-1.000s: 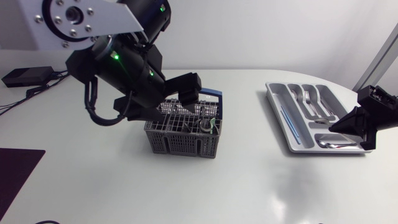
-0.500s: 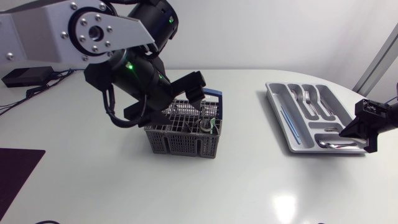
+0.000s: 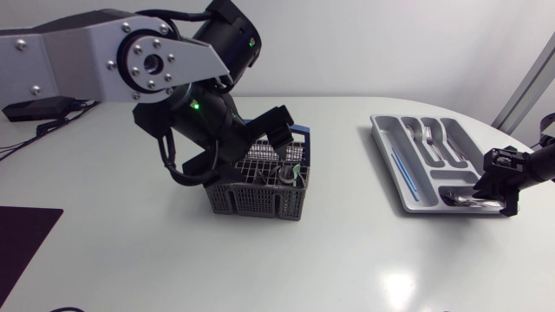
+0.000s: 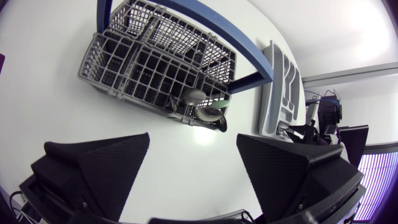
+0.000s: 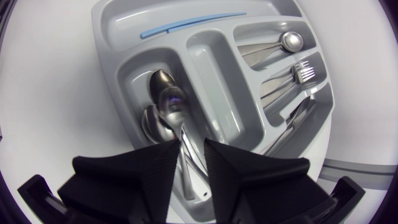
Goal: Unload the cutlery basket into the drawer organizer.
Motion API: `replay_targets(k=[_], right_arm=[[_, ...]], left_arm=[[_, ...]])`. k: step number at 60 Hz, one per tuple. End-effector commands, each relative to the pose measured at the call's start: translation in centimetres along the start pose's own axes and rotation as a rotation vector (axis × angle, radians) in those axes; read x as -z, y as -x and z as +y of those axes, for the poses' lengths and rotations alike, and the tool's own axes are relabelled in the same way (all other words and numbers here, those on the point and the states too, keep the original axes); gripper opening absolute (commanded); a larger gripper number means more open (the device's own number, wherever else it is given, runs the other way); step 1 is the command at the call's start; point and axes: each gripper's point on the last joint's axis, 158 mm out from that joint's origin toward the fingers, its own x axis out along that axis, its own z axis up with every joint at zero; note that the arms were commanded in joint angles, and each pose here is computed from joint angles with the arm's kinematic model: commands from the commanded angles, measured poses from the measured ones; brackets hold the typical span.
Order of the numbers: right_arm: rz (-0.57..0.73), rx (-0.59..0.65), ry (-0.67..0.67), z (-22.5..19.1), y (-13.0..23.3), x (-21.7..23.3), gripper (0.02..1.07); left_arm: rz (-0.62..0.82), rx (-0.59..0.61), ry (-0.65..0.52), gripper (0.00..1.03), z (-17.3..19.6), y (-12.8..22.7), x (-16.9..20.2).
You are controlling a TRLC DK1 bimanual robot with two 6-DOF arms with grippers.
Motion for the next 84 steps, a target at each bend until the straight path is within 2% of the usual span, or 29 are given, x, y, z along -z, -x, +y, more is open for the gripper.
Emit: replay_targets(k=[1, 7, 14, 20, 27, 32, 53, 60, 67, 75, 84], right_arm=[[0.003, -0.028, 0.017, 1.0, -0.7, 0.0, 0.77], [0.001, -0.015, 0.013, 1.2, 0.0, -0.3, 0.88], [-0.018, 0.003, 0.016, 1.6, 1.1, -1.6, 0.89], [-0.047, 0.021, 0.009, 2.1, 2.2, -3.0, 0.97], [-0.084, 0.043, 0.013, 3.0, 3.7, -5.4, 0.97], [-0.109, 0.054, 0.012, 3.6, 4.5, -6.8, 1.02], [-0.223, 0.08, -0.003, 6.4, 7.8, -13.2, 1.02], [-0.267, 0.083, -0.002, 7.6, 8.8, -15.4, 1.02], [-0.29, 0.07, 0.011, 9.1, 9.2, -16.9, 1.02], [-0.316, 0.062, 0.022, 10.6, 9.7, -18.4, 1.02], [-0.344, 0.047, 0.025, 12.3, 10.0, -19.8, 1.02]], left_arm=[[0.026, -0.045, 0.038, 0.98, 1.3, -1.8, 0.9], [0.02, -0.046, 0.047, 0.98, 1.4, -1.9, 0.7], [0.009, -0.067, 0.057, 0.98, 1.9, -2.2, 0.4], [0.011, -0.08, 0.067, 0.96, 2.2, -2.7, 0.4], [0.01, -0.086, 0.082, 0.94, 2.2, -3.0, 0.2], [0.009, -0.091, 0.092, 0.91, 2.3, -3.2, 0.0], [0.013, -0.115, 0.113, 0.84, 2.8, -4.3, -0.6], [0.013, -0.119, 0.115, 0.77, 2.9, -4.5, -0.9], [0.008, -0.123, 0.12, 0.76, 3.0, -4.7, -1.3], [0.004, -0.13, 0.131, 0.64, 3.2, -5.0, -1.9], [0.006, -0.138, 0.14, 0.63, 3.2, -5.6, -2.2]])
